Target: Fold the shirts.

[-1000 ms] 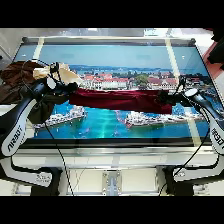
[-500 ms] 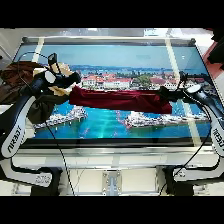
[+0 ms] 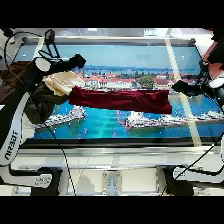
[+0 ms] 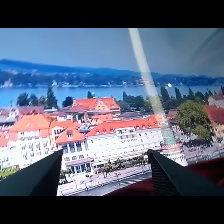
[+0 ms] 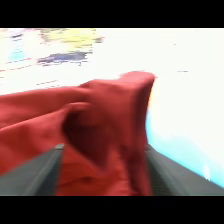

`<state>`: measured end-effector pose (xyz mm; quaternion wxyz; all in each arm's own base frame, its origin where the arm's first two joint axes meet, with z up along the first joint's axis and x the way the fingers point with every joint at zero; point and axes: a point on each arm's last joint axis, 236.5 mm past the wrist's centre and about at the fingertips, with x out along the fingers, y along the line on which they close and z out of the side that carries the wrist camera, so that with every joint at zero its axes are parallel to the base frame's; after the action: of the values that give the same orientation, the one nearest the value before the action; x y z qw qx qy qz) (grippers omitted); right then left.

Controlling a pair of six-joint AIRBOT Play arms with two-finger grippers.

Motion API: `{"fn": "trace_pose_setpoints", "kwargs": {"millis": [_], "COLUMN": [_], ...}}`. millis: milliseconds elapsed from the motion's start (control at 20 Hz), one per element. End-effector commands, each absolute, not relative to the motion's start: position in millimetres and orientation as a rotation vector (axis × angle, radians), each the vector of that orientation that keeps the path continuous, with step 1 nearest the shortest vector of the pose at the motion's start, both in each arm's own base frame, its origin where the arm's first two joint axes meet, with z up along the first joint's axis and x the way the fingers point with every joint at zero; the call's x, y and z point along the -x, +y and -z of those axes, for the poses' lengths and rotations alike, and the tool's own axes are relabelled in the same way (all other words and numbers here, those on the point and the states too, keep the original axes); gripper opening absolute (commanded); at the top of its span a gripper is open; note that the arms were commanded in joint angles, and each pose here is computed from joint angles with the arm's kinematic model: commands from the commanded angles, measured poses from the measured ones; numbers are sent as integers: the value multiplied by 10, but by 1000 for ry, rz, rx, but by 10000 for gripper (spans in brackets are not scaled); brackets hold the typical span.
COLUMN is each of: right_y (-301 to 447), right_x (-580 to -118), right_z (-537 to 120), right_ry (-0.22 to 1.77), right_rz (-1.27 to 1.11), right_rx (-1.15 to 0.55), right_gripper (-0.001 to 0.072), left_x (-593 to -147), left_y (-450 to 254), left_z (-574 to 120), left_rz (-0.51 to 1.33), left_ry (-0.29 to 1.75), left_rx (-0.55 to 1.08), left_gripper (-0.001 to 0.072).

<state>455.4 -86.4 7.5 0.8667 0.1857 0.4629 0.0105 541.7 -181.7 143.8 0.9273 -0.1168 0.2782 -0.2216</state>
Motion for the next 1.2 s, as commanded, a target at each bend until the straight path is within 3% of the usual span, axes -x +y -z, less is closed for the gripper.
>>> {"fn": "trace_pose_setpoints", "kwargs": {"millis": [0, 350, 1150], "right_y": [-1045, -855, -204], "right_x": [-4552, -4677, -4594], "right_z": [258, 835, 791], "right_ry": [1009, 1056, 1096], "right_rz": [17, -42, -344], "right_rx": [-543, -712, -903], "right_gripper": [675, 673, 644], "left_x": [-5234, -4877, -4793], "left_y": [-2424, -3142, -3222], "left_z": [-1632, -1666, -1579], "left_rz": [664, 789, 809], "left_ry": [411, 371, 425], "left_rx": [-88, -160, -113], "left_gripper": [608, 607, 594]}}
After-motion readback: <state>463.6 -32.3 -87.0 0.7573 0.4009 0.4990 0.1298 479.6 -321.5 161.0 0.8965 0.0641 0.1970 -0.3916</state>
